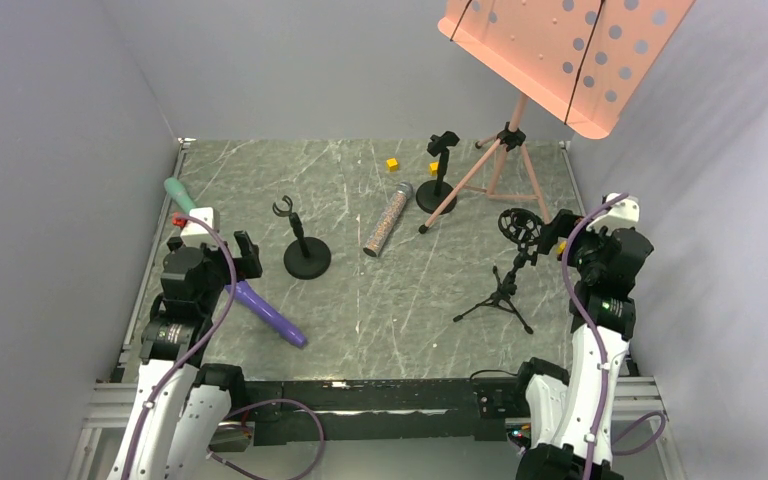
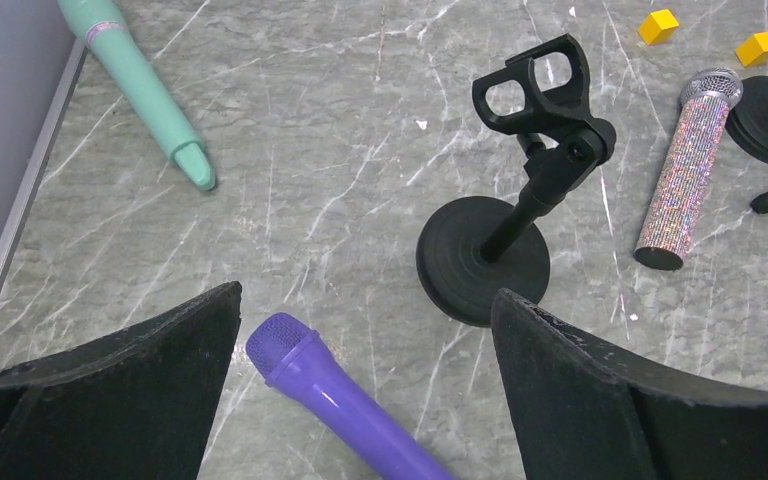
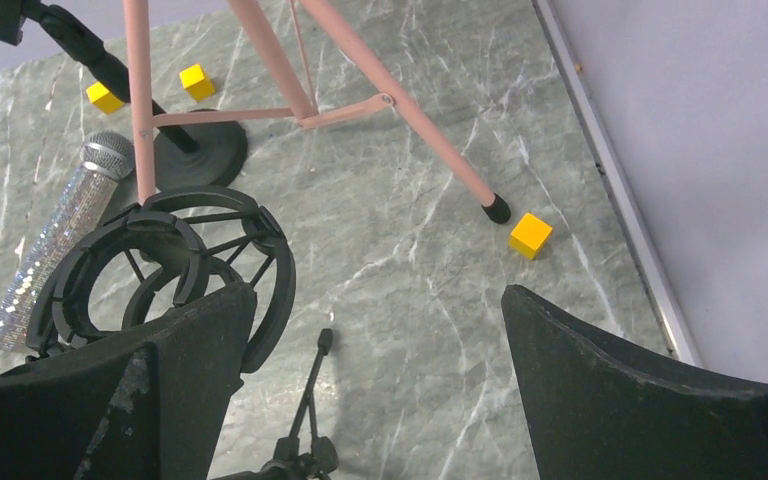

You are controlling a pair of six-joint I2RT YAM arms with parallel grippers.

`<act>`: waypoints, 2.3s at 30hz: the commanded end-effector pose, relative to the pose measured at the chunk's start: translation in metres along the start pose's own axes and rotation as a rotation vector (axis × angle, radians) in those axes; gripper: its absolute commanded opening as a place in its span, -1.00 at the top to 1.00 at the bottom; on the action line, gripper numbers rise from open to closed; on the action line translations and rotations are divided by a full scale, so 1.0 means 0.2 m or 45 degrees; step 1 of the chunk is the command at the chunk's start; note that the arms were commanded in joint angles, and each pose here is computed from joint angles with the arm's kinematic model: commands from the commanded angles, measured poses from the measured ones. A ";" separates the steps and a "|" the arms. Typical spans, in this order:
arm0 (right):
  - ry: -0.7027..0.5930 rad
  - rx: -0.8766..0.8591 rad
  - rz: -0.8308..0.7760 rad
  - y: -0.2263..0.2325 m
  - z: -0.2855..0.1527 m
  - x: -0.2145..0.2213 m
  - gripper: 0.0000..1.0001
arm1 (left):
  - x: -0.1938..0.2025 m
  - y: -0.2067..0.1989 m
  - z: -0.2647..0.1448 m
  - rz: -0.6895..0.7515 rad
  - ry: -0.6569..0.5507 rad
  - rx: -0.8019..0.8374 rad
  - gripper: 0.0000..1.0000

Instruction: Attach the microphones to the stand

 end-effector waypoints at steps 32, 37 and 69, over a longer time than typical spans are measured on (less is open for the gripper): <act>0.183 -0.332 -0.388 0.13 0.01 0.13 -1.00 | -0.20 -0.32 0.10 -0.615 0.323 0.029 -0.81; 0.187 -0.312 -0.391 0.12 0.02 0.13 -1.00 | -0.21 -0.38 0.14 -0.598 0.340 0.057 -0.84; 0.195 -0.259 -0.398 0.09 0.03 0.14 -1.00 | -0.04 -0.39 0.53 -0.492 0.435 -0.482 0.62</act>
Point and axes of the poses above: each gripper's point midway between its finger pads, its own z axis out along the fingers, its own y axis along the line the jaws close on, x = y × z, the point moved 1 cm from there along -z, back along the fingers, and after that the axes turned 9 degrees about -z, right-handed, at the moved point
